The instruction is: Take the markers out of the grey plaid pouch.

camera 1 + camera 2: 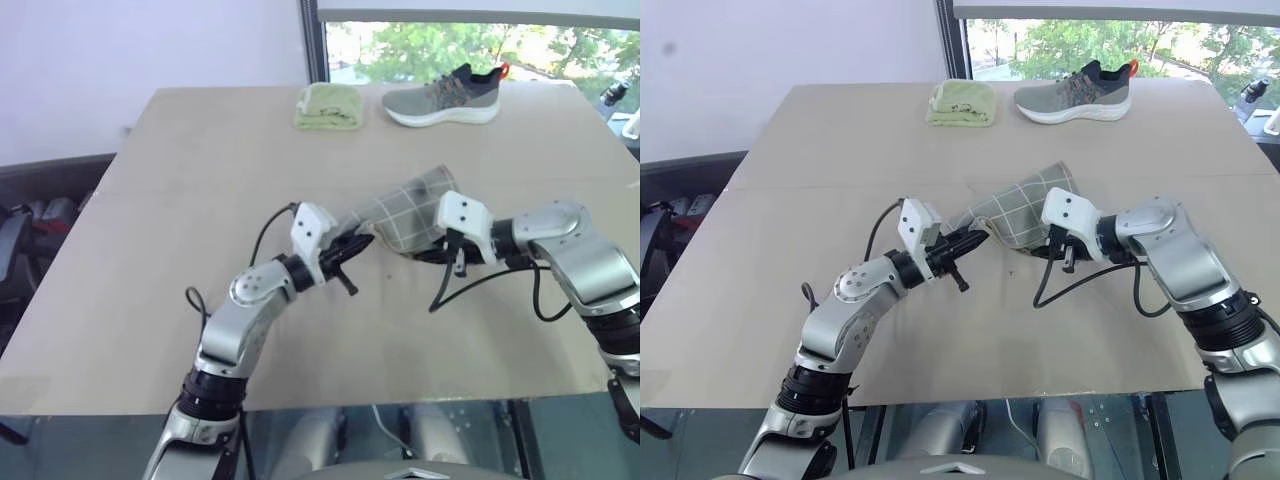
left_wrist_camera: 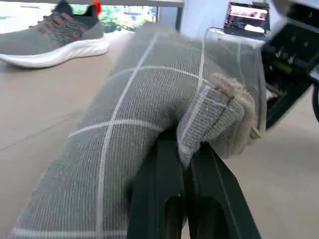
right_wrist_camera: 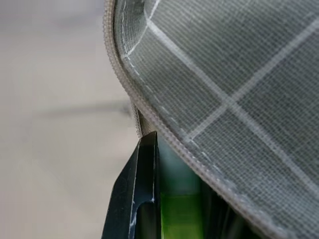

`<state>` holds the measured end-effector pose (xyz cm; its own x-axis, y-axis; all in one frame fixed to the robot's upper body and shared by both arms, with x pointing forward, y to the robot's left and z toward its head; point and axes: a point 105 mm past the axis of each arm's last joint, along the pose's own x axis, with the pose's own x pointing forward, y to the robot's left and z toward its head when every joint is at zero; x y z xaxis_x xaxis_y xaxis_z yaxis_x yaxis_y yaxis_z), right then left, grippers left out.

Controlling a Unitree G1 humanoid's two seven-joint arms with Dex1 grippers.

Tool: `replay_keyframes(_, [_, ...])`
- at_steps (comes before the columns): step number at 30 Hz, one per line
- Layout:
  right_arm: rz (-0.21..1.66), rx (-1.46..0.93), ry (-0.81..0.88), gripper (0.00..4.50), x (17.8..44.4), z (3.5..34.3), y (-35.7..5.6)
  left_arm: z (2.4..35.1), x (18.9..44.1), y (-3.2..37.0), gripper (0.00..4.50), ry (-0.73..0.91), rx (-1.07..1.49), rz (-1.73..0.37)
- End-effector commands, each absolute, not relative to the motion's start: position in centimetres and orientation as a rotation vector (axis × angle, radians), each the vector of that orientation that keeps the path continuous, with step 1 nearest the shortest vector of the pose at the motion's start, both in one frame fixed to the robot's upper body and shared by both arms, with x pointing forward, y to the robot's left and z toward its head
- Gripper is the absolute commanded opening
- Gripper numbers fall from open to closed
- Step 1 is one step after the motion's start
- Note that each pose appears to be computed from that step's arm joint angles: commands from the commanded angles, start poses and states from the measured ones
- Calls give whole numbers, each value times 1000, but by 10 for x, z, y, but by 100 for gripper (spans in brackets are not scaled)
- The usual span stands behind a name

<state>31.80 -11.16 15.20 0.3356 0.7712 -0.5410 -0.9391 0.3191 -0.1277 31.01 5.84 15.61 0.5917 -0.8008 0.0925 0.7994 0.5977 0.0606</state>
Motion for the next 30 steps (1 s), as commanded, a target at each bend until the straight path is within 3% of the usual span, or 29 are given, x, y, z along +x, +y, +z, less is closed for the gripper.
replay_keyframes(1, [1175, -54, 519, 38, 314, 155, -116, 185, 305, 60, 0, -237, 9, -910])
replay_keyframes(4, [1089, 298, 558, 38, 327, 169, -106, 170, 301, 52, 0, -196, 40, -920])
replay_keyframes(11, [997, 608, 530, 38, 347, 203, -95, 147, 287, 44, 0, -132, 90, -986])
replay_keyframes(20, [1360, 402, 509, 38, 282, 208, -91, 150, 312, 64, 0, -149, 102, -841])
replay_keyframes(25, [1380, 307, 520, 38, 276, 195, -98, 150, 322, 72, 0, -149, 99, -789])
replay_keyframes(30, [1217, -30, 612, 38, 291, 150, -130, 154, 328, 81, 0, -159, 87, -741])
